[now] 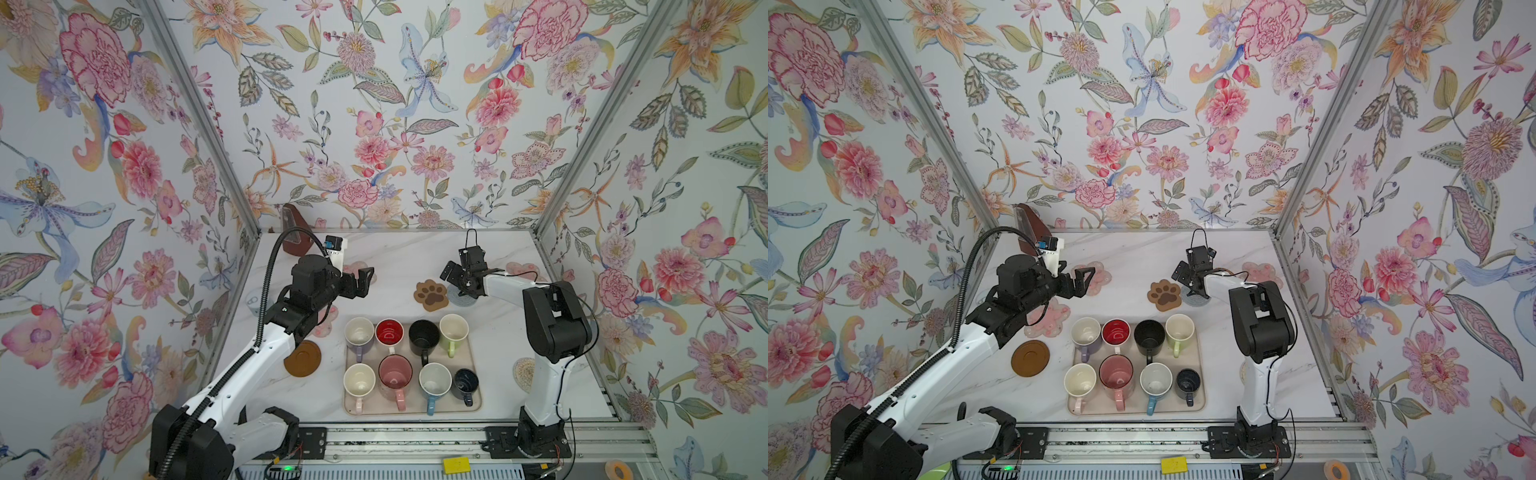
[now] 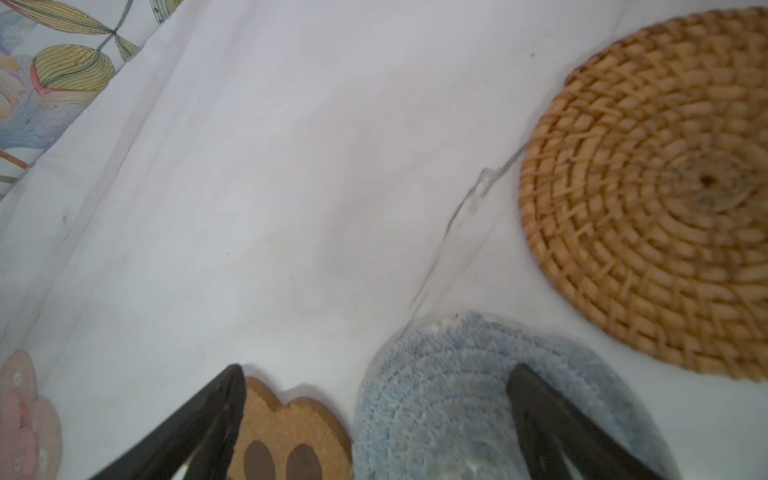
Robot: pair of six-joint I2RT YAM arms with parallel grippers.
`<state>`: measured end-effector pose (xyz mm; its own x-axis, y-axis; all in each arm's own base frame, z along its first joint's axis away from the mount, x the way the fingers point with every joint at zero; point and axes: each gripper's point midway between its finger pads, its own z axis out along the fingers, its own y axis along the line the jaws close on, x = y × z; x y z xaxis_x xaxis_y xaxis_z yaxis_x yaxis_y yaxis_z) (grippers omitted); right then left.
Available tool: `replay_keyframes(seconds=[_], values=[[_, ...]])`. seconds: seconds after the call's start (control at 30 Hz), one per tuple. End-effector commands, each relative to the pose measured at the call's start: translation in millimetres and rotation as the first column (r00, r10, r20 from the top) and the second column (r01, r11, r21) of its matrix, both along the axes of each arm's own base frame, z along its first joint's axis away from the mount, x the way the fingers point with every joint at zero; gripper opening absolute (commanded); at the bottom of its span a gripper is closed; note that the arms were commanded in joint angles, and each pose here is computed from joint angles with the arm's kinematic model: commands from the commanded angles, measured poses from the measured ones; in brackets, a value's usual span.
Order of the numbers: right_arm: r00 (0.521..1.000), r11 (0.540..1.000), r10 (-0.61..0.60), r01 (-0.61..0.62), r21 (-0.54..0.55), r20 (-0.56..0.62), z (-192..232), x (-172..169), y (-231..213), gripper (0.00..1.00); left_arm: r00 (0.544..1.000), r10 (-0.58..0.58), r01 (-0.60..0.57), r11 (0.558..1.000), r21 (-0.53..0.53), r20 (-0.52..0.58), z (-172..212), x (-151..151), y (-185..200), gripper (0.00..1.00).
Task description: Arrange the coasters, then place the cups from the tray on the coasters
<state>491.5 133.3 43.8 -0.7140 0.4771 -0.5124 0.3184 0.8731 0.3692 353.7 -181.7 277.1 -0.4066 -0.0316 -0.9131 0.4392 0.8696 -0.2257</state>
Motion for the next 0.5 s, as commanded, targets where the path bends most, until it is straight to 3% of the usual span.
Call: replay_keyframes(seconds=[0.0,0.47], values=[[0.992,0.999,0.037,-0.038,-0.007,-0.118,-34.1,-13.3,4.3,0.99,1.0,0.005,-0.005,1.0,0.016,0.017,4.2,-2.6,1.4,0.99],[0.993,0.999,0.045,-0.046,-0.01,-0.108,-37.2,12.1,0.8,0.99,1.0,0.003,-0.003,1.0,0.01,0.009,2.3,-1.7,-0.3,0.99]])
